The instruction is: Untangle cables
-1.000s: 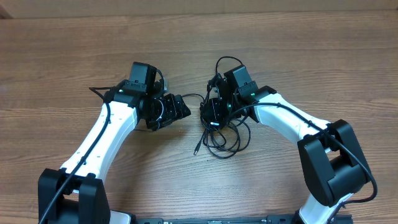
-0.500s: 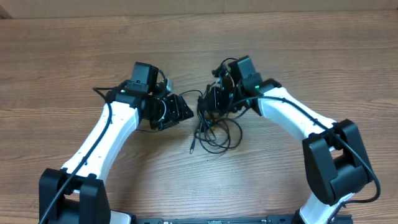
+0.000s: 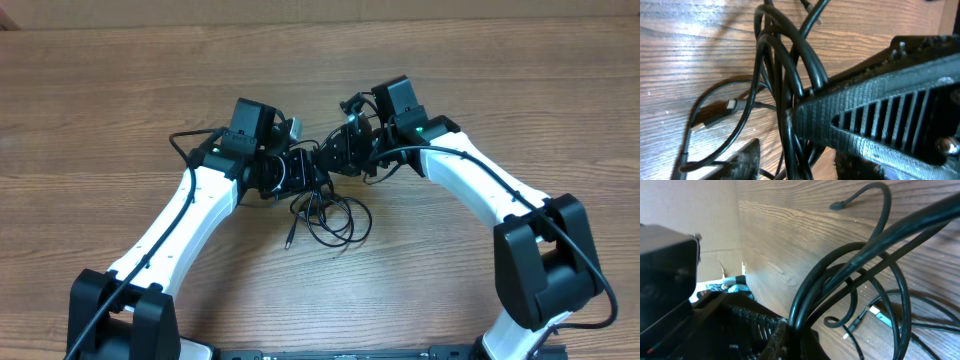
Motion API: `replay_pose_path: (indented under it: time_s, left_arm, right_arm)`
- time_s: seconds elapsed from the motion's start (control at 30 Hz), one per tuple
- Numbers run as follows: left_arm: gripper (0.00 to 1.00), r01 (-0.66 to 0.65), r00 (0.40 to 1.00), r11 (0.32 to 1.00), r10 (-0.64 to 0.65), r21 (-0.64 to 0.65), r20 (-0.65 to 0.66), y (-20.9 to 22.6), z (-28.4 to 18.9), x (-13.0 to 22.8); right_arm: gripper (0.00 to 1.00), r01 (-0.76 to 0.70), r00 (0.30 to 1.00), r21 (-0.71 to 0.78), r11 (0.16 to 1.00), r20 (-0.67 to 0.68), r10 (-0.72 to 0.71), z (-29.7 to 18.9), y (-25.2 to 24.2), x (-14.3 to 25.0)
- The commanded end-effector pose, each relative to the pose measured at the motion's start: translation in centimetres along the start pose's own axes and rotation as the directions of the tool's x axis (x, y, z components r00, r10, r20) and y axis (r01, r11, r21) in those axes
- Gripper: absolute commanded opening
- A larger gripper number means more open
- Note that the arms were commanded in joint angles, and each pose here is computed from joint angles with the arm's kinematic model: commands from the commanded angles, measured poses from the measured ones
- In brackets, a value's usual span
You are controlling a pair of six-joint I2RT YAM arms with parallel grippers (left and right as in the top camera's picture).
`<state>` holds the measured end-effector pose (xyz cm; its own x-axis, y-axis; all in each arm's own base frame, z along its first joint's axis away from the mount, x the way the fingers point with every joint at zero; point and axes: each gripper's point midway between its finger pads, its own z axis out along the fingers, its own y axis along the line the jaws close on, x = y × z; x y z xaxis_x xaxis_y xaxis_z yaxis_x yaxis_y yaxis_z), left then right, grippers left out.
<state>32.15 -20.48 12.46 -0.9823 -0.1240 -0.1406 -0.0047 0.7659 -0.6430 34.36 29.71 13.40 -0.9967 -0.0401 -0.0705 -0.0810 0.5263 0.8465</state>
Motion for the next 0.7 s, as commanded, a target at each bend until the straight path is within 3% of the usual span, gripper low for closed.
replay_pose_path:
  time_s: [0.0,0.07,0.13,0.4,0.67]
  left_arm:
    - [0.21,-0.008,1.0,1.0,0.008,0.008,0.019,-0.4,-0.2,-0.5]
    - [0.09,-0.007,1.0,1.0,0.007,0.007,0.018,-0.4,-0.2,-0.5]
    - [0.04,-0.008,1.0,1.0,0.008,0.007,0.018,-0.4,-0.2,-0.5]
    - [0.04,-0.006,1.0,1.0,0.006,0.009,0.013,-0.5,-0.1,-0.4]
    - [0.06,-0.058,0.998,0.995,0.061,0.083,-0.034,-1.6,-0.3,0.5]
  right_arm:
    - [0.04,0.068,0.998,-0.073,0.995,0.011,-0.067,-1.6,3.7,0.1]
    - [0.04,0.07,0.998,-0.074,0.995,0.012,-0.069,-1.6,3.8,0.1]
    - [0.04,0.07,0.998,-0.075,0.995,0.012,-0.069,-1.6,3.8,0.2]
    - [0.04,0.069,0.998,-0.083,0.994,0.008,-0.069,-1.7,3.9,0.2]
    - [0.04,0.019,0.997,0.025,1.0,0.072,-0.021,-2.9,1.0,-1.2]
